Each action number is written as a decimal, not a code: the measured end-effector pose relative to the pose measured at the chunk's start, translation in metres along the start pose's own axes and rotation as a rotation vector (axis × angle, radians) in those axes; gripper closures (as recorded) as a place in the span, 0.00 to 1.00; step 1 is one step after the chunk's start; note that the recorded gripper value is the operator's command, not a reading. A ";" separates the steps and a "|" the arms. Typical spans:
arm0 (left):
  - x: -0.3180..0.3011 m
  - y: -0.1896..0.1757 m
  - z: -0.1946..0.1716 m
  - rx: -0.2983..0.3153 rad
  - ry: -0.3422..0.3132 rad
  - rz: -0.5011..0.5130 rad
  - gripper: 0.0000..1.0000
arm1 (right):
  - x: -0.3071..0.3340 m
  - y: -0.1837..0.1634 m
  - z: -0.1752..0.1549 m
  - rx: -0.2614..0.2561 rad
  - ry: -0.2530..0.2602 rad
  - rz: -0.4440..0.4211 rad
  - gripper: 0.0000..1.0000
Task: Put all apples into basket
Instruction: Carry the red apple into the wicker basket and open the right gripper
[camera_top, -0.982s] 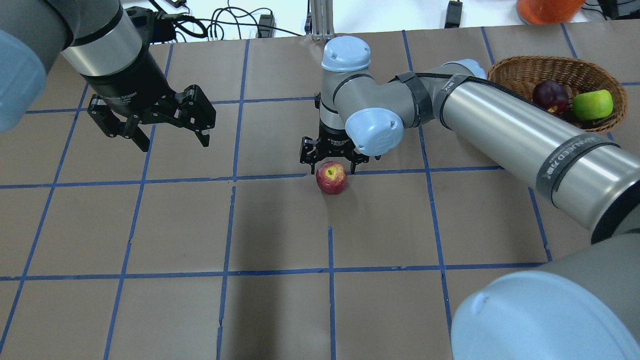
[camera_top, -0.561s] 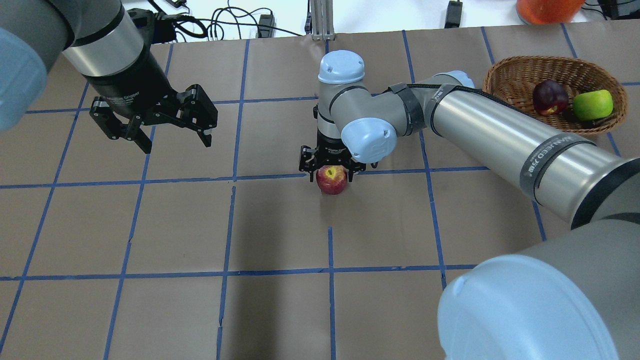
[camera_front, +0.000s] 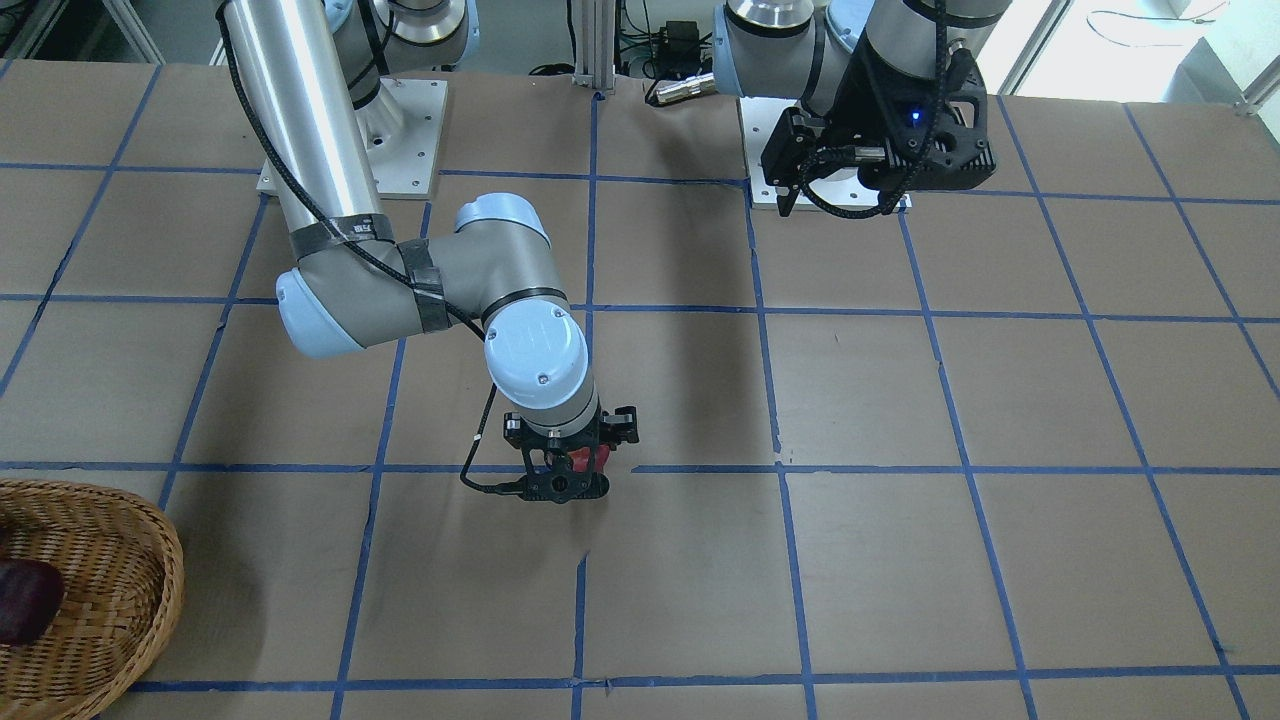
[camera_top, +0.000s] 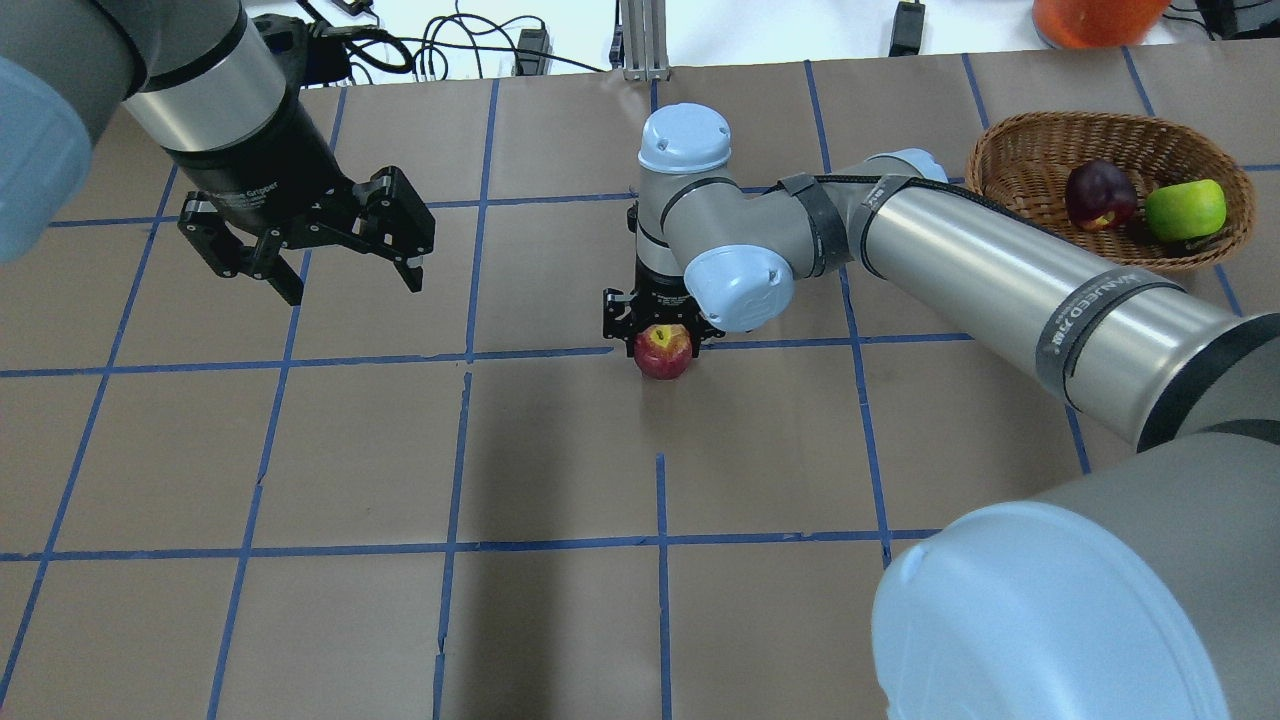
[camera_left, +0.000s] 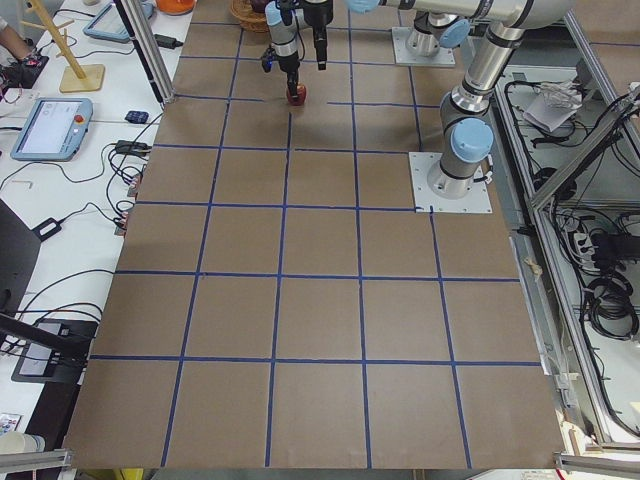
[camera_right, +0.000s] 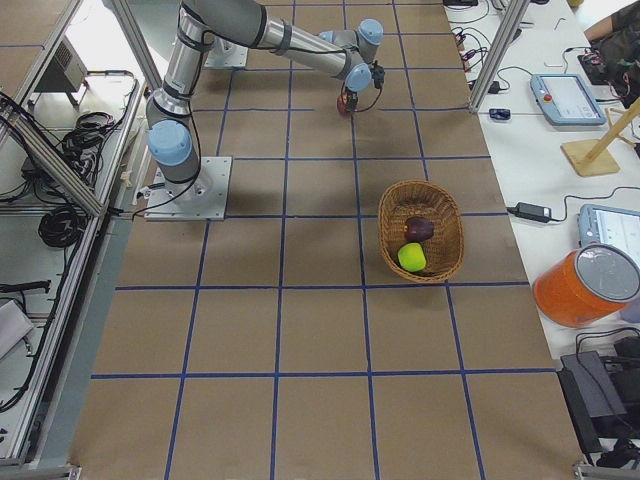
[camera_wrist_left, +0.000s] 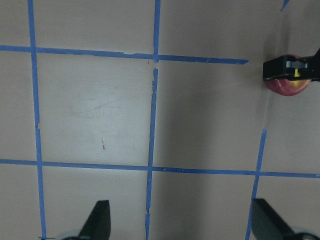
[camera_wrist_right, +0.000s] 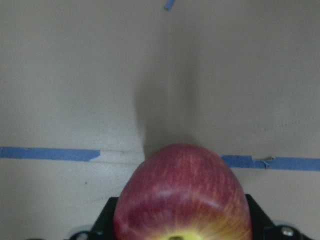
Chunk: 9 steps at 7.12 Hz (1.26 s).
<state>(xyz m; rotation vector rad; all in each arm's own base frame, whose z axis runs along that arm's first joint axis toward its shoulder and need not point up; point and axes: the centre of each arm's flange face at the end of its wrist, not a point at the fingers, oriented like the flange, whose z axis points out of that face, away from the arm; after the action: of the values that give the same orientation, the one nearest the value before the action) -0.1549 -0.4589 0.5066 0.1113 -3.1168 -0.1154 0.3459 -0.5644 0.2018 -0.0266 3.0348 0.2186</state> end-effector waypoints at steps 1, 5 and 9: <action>0.000 0.000 -0.001 0.005 0.000 0.000 0.00 | 0.012 -0.004 -0.022 0.021 -0.008 0.019 1.00; 0.000 -0.002 -0.001 0.015 0.001 0.000 0.00 | 0.258 -0.043 -0.163 0.120 0.001 0.163 1.00; 0.000 -0.002 -0.001 0.017 0.002 0.001 0.00 | 0.400 -0.085 -0.186 0.135 0.175 0.010 0.93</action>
<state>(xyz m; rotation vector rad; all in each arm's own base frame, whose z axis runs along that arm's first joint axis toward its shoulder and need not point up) -0.1550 -0.4607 0.5079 0.1099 -3.1165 -0.0881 -0.0677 -0.6792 0.3335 -0.0216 3.2170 0.0123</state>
